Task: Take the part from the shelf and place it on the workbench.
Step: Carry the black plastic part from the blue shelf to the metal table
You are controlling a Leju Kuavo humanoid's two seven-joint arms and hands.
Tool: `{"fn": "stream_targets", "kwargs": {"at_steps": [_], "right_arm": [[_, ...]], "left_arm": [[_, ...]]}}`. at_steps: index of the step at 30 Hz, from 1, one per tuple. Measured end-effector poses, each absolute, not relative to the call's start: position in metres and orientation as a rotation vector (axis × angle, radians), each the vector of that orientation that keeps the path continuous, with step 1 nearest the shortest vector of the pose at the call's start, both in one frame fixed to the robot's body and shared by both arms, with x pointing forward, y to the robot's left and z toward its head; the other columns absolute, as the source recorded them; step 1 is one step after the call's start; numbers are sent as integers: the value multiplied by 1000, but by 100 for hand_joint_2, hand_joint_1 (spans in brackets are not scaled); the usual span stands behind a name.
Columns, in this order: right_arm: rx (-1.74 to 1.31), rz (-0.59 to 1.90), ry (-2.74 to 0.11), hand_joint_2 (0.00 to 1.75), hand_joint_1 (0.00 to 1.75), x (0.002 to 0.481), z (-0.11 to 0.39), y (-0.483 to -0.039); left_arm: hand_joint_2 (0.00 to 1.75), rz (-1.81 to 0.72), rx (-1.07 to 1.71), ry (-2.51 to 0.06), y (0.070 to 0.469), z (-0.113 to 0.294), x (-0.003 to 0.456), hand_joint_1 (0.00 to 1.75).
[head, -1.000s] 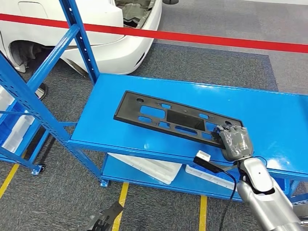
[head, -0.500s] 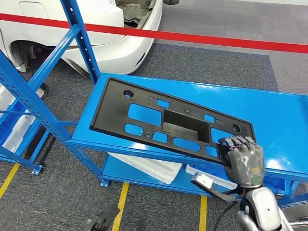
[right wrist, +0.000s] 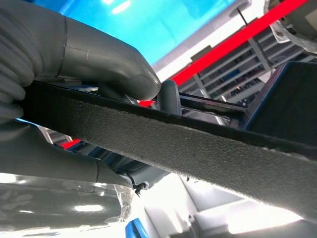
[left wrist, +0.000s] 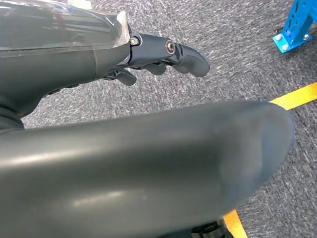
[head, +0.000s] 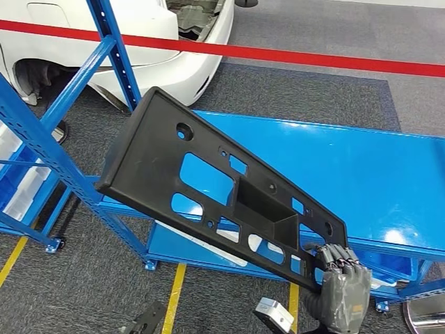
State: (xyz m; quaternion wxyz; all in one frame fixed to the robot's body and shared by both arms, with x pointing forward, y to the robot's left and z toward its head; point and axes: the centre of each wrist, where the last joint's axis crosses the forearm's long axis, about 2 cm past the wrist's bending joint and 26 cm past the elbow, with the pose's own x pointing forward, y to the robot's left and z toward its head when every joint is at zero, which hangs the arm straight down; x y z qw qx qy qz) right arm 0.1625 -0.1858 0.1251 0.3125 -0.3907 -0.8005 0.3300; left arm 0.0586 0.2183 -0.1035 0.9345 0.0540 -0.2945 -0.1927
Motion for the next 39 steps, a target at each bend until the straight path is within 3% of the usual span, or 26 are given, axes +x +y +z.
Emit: {"fn": "stream_targets", "kwargs": {"at_steps": [12,16,39], "right_arm": [[-1014,845,-2093,175,175,153,125,-180],[-1014,842,-2085,175,175,152,125,-180],[-1002,825,-2064,175,175,150,124,-177]], "left_arm": [[0,-382,111,-609,219,-104,58,0],[175,-382,80,-635,219,-104,58,0],[175,-375,170,-605,220,-103,60,0]]}}
